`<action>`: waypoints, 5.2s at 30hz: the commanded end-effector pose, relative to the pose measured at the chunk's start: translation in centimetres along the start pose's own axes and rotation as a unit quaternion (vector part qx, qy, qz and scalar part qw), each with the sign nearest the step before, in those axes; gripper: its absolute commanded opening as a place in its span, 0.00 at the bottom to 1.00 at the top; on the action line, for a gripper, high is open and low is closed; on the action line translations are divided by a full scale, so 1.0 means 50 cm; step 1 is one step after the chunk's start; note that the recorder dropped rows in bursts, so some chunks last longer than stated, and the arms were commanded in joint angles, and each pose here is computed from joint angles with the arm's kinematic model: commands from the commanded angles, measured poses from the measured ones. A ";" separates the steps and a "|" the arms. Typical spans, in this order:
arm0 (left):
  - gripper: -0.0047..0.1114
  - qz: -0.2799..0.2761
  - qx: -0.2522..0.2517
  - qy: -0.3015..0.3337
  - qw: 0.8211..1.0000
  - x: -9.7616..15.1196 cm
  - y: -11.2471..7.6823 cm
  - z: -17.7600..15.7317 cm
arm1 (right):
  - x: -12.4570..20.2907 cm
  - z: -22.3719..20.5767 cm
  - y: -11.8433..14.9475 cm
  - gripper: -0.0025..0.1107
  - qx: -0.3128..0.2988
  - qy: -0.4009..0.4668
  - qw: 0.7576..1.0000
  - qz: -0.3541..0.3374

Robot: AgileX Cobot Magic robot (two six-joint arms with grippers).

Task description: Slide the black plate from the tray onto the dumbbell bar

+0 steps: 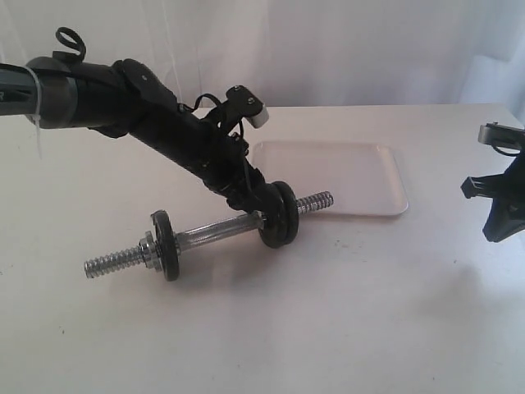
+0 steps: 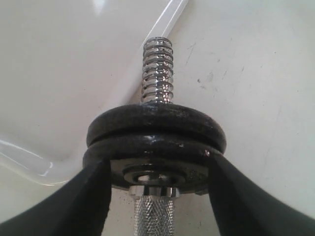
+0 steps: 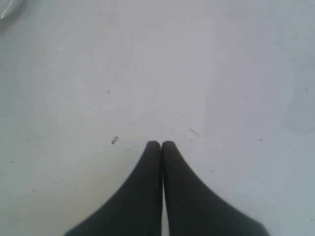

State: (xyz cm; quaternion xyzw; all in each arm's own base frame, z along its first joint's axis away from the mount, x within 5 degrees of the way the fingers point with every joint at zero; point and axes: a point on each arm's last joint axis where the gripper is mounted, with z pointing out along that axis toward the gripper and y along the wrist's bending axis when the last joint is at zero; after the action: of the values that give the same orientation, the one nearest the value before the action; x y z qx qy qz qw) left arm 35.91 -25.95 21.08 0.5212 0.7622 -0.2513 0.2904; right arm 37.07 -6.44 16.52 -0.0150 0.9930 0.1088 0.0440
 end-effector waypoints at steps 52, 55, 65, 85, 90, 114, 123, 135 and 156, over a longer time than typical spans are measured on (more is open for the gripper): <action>0.04 -0.139 -0.203 0.135 0.960 -0.005 0.062 -0.163 | 0.000 -0.007 0.000 0.02 0.006 -0.011 1.000 -0.007; 0.04 -0.179 -0.214 0.138 0.950 0.015 0.088 -0.184 | 0.000 -0.007 0.000 0.02 0.004 -0.011 1.000 -0.006; 0.04 -0.315 -0.242 0.159 0.904 0.098 0.160 -0.263 | -0.002 -0.006 0.003 0.02 0.002 -0.015 1.000 -0.007; 0.04 -0.411 -0.257 0.217 0.847 0.221 0.204 -0.332 | -0.010 -0.006 0.002 0.02 0.042 -0.028 0.999 0.010; 0.04 -0.424 -0.263 0.237 0.834 0.227 0.201 -0.337 | -0.008 -0.018 0.002 0.02 0.106 -0.022 0.994 0.014; 0.04 -0.442 -0.281 0.252 0.814 0.201 0.140 -0.442 | 0.046 -0.187 0.110 0.02 0.123 -0.170 0.977 -0.040; 0.04 -0.418 -0.319 0.187 0.829 0.205 0.014 -0.509 | 0.166 -0.337 0.172 0.02 0.112 -0.313 0.940 -0.076; 0.04 -0.352 -0.405 0.033 0.843 0.185 -0.221 -0.663 | 0.423 -0.504 0.247 0.02 0.115 -0.514 0.844 -0.097; 0.04 -0.241 -0.501 -0.191 0.809 0.278 -0.608 -0.799 | 0.847 -0.541 0.313 0.02 0.123 -0.733 0.654 -0.143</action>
State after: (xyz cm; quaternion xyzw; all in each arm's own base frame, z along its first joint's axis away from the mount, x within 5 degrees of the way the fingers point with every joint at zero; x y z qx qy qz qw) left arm -1.82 0.36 42.65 0.0501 0.8174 0.0155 0.5736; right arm -6.75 1.92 43.14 -0.0602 0.6333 -0.0430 0.7704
